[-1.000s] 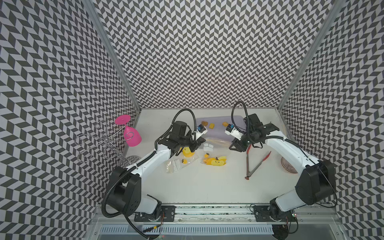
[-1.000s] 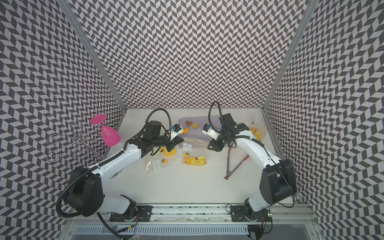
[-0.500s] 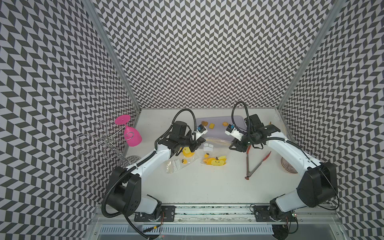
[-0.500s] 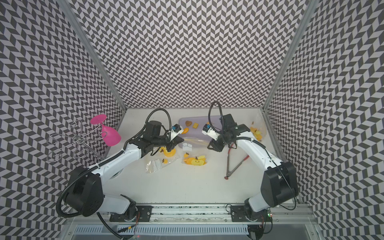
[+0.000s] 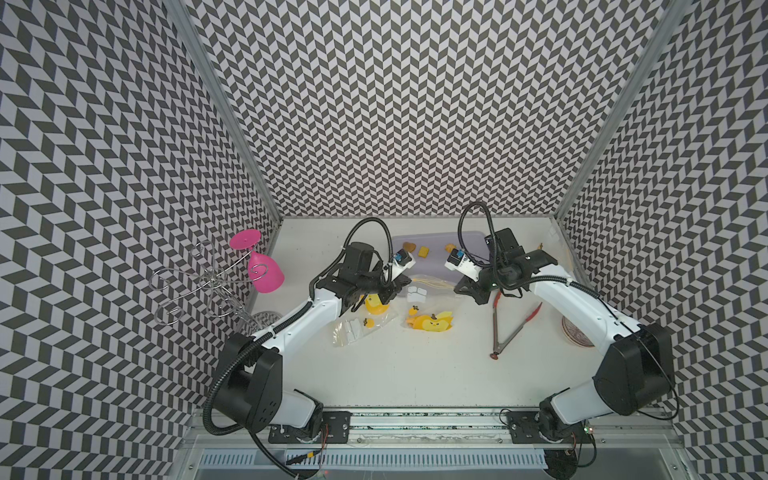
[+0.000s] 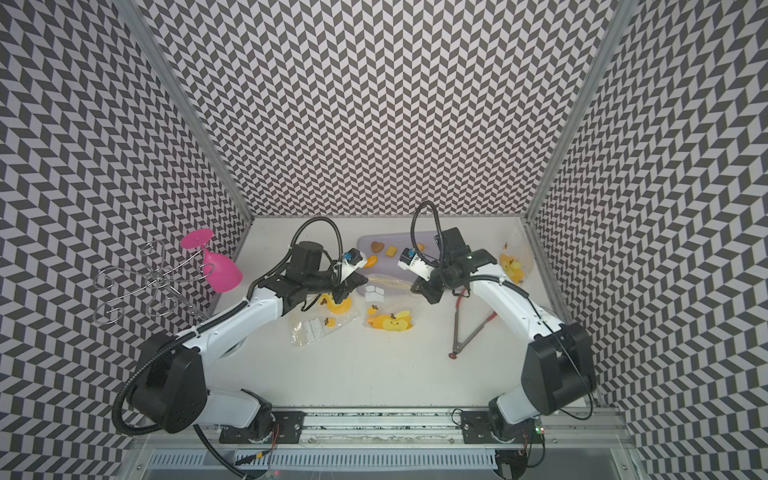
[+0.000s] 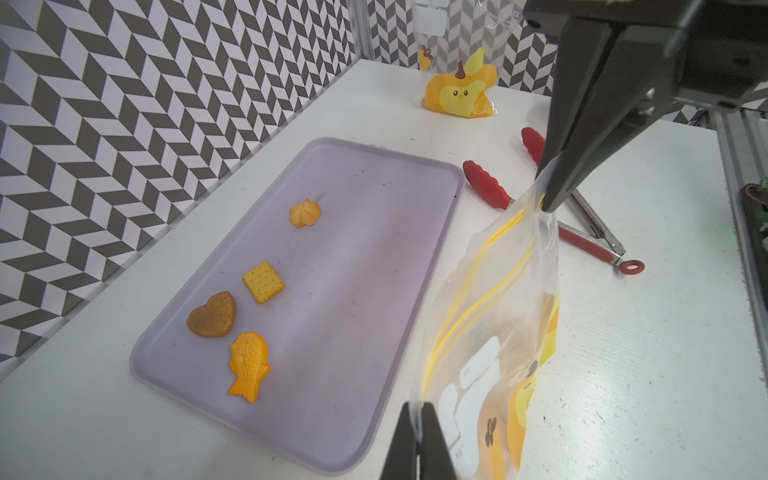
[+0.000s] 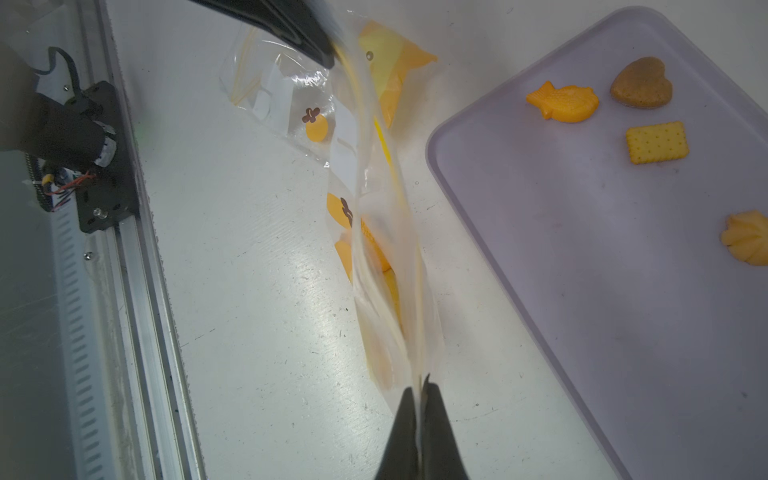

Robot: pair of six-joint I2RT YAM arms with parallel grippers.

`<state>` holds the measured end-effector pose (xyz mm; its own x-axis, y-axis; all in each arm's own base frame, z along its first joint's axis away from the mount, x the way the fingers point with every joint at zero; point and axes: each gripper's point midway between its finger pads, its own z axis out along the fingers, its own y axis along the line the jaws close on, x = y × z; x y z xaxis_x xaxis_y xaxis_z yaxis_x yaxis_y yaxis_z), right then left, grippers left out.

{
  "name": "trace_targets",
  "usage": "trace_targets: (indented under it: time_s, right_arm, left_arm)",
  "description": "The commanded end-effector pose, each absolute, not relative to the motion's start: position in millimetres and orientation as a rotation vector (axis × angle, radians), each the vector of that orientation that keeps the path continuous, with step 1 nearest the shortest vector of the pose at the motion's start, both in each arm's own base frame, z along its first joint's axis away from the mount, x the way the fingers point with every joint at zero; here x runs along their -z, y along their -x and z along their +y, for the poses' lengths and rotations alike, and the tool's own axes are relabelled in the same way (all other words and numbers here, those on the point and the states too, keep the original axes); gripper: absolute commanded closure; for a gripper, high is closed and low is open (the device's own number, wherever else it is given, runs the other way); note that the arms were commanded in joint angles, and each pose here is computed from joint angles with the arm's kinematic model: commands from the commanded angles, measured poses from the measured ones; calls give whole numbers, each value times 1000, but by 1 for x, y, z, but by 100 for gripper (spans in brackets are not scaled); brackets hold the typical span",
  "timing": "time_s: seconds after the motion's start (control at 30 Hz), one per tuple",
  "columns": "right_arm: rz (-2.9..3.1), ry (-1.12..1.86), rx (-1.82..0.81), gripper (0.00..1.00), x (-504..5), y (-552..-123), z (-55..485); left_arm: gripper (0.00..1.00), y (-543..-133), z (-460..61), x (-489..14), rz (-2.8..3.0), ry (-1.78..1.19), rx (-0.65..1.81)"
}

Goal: Put the cookies into a resealable bag to prevent moisture
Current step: Close the ziploc bag at the center of the board.

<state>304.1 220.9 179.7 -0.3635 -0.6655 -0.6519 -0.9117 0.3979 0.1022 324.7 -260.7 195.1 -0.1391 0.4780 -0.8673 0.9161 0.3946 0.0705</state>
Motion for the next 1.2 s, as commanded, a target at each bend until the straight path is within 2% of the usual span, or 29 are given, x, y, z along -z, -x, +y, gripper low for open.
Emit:
trace_targets:
  time_s: [0.0, 0.03, 0.07, 0.1, 0.13, 0.17, 0.2, 0.23, 0.27, 0.33, 0.37, 0.4, 0.43, 0.47, 0.5, 0.57, 0.6, 0.63, 0.7, 0.73, 0.77, 0.8, 0.83, 0.87, 0.93, 1.0, 1.03, 1.1, 1.17]
  right_arm:
    - [2048, 1366, -628, 69, -193, -307, 232]
    - [2043, 1371, -628, 73, -193, -307, 233]
    - [2041, 1377, -631, 97, -192, -306, 234]
    - [2040, 1383, -638, 100, -191, -305, 235]
    - [2033, 1396, -652, 100, -192, -303, 236]
    - [2032, 1391, -641, 82, -192, -304, 237]
    - [2033, 1386, -631, 72, -191, -305, 237]
    - [2028, 1390, -638, 83, -190, -304, 238]
    - [2025, 1393, -645, 100, -190, -303, 239]
    - [2021, 1404, -666, 100, -188, -301, 241]
    - [2019, 1404, -665, 90, -188, -302, 242]
    - [2020, 1401, -659, 70, -187, -303, 243]
    - [2013, 1404, -664, 68, -187, -302, 244]
    - [2010, 1406, -669, 79, -186, -302, 245]
    - [2013, 1408, -677, 100, -185, -301, 246]
    - [2007, 1420, -692, 95, -185, -300, 249]
    - [2013, 1412, -676, 73, -184, -302, 248]
    - [2011, 1413, -670, 72, -184, -302, 249]
    - [2014, 1421, -675, 100, -181, -300, 249]
    - [2016, 1426, -679, 100, -180, -300, 250]
    - [2022, 1421, -667, 82, -179, -302, 249]
    - [2028, 1413, -646, 70, -179, -304, 249]
    - [2031, 1415, -648, 81, -177, -303, 249]
    - [2029, 1419, -652, 99, -177, -303, 249]
    - [2022, 1430, -676, 100, -176, -301, 251]
    - [2014, 1416, -677, 70, -176, -303, 253]
    - [2004, 1412, -680, 73, -177, -303, 255]
    - [1989, 1419, -701, 100, -179, -302, 258]
    - [1976, 1430, -719, 98, -179, -301, 261]
  left_arm:
    - [100, -326, -263, -215, 1697, -1234, 622]
    - [100, -325, -263, -215, 1697, -1234, 622]
    - [100, -326, -263, -215, 1696, -1234, 621]
    - [100, -325, -263, -216, 1696, -1232, 622]
    - [100, -325, -263, -216, 1697, -1233, 623]
    - [100, -325, -263, -216, 1695, -1233, 621]
    - [100, -324, -263, -216, 1693, -1235, 622]
    - [100, -325, -263, -217, 1694, -1234, 620]
    - [100, -324, -263, -217, 1692, -1235, 622]
    - [100, -323, -264, -218, 1688, -1238, 626]
    - [100, -323, -263, -218, 1687, -1238, 627]
    - [100, -322, -264, -218, 1685, -1240, 628]
    - [100, -322, -263, -218, 1684, -1240, 630]
    - [100, -321, -264, -219, 1680, -1243, 631]
    - [100, -320, -264, -219, 1678, -1243, 633]
    - [100, -319, -264, -220, 1672, -1247, 639]
    - [100, -319, -264, -220, 1669, -1249, 642]
    - [100, -318, -265, -221, 1666, -1251, 644]
    - [100, -317, -265, -221, 1664, -1253, 648]
    - [100, -317, -265, -221, 1663, -1255, 652]
    - [100, -316, -265, -221, 1663, -1256, 653]
    - [100, -317, -265, -221, 1663, -1256, 653]
    - [100, -316, -265, -221, 1661, -1258, 655]
    - [100, -316, -265, -221, 1661, -1257, 655]
    - [100, -315, -266, -221, 1658, -1260, 657]
    - [100, -314, -266, -222, 1656, -1263, 661]
    - [100, -315, -266, -222, 1653, -1263, 662]
    - [100, -313, -266, -222, 1649, -1270, 669]
    - [100, -311, -267, -223, 1642, -1279, 673]
